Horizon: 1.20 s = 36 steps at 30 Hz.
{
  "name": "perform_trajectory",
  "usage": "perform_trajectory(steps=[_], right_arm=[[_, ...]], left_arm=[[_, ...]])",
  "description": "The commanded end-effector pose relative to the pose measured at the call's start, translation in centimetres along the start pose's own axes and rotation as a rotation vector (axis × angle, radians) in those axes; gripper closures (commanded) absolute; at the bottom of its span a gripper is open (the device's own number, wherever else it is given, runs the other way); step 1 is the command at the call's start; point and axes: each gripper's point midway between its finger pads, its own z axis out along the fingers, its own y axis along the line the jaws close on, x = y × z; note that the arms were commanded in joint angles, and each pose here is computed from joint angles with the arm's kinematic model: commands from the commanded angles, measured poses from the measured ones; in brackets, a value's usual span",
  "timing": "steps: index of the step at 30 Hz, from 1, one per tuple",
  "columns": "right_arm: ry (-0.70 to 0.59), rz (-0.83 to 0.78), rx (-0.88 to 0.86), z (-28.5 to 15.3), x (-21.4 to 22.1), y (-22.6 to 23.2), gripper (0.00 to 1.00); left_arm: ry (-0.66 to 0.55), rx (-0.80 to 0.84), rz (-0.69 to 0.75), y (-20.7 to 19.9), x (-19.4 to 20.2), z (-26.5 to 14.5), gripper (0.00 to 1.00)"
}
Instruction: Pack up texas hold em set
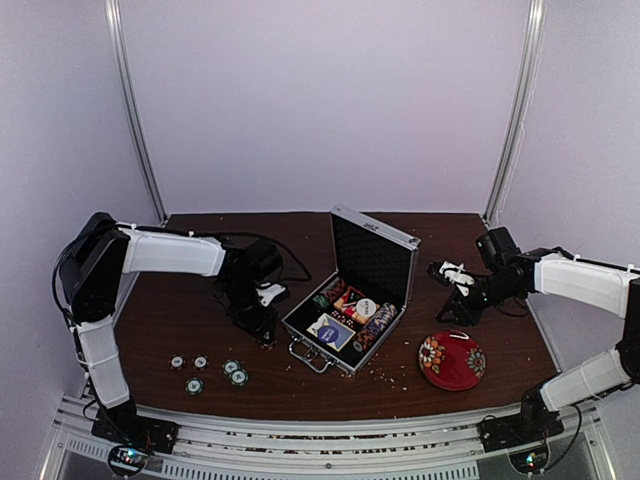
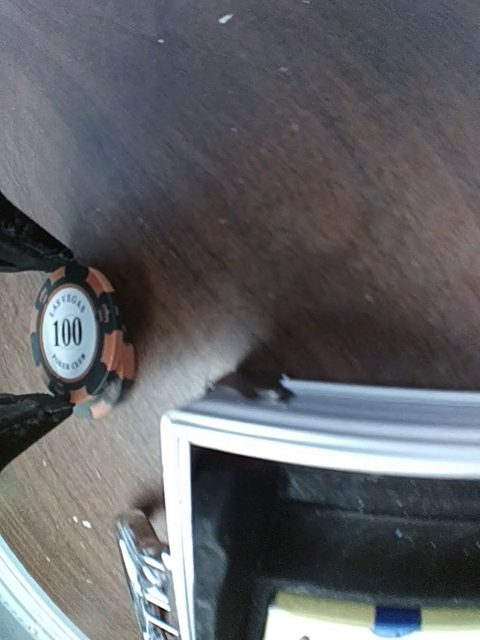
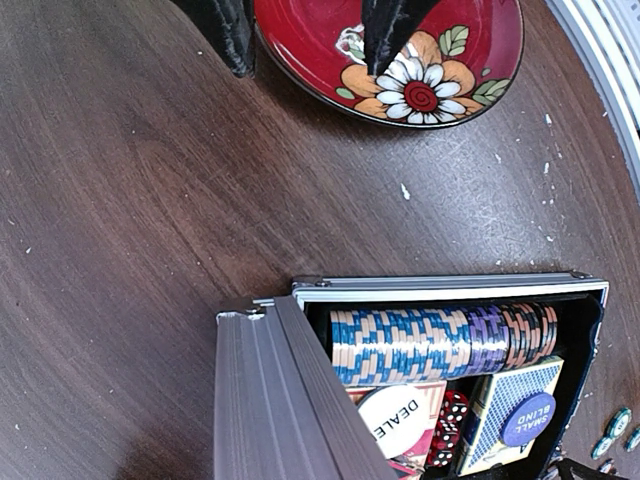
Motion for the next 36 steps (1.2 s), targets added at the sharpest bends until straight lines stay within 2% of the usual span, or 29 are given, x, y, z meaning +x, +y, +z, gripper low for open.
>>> perform_trajectory(steps=[1, 10, 14, 16, 17, 24, 28, 36], right_arm=[[-0.008, -0.01, -0.004, -0.2, -0.6, 0.0, 0.63], [-0.005, -0.011, -0.005, -0.1, -0.5, 0.0, 0.63], [-0.008, -0.012, -0.004, -0.1, -0.6, 0.0, 0.63], [-0.006, -0.011, -0.005, -0.1, -0.6, 0.0, 0.63], [-0.006, -0.011, -0.005, -0.1, -0.6, 0.0, 0.63], [-0.005, -0.011, -0.006, -0.1, -0.6, 0.0, 0.63], [-0.005, -0.01, -0.006, -0.1, -0.6, 0.0, 0.63], [-0.003, -0.01, -0.009, 0.0, -0.5, 0.0, 0.63]], left_arm=[[-0.013, -0.03, 0.023, -0.1, -0.3, -1.4, 0.59], [-0.01, 0.0, 0.046, -1.1, -0.9, -0.3, 0.55], [-0.003, 0.005, 0.071, -1.8, -0.9, 0.1, 0.44], [-0.001, -0.001, 0.076, -1.8, -0.9, 0.2, 0.32], [-0.001, -0.005, 0.076, -1.8, -1.0, 0.2, 0.31], [0.004, -0.096, 0.072, -0.4, -0.8, 0.4, 0.34], [0.015, -0.125, 0.076, 0.0, -0.4, 0.6, 0.39], [0.051, -0.127, 0.102, -1.1, 0.7, 1.9, 0.4]])
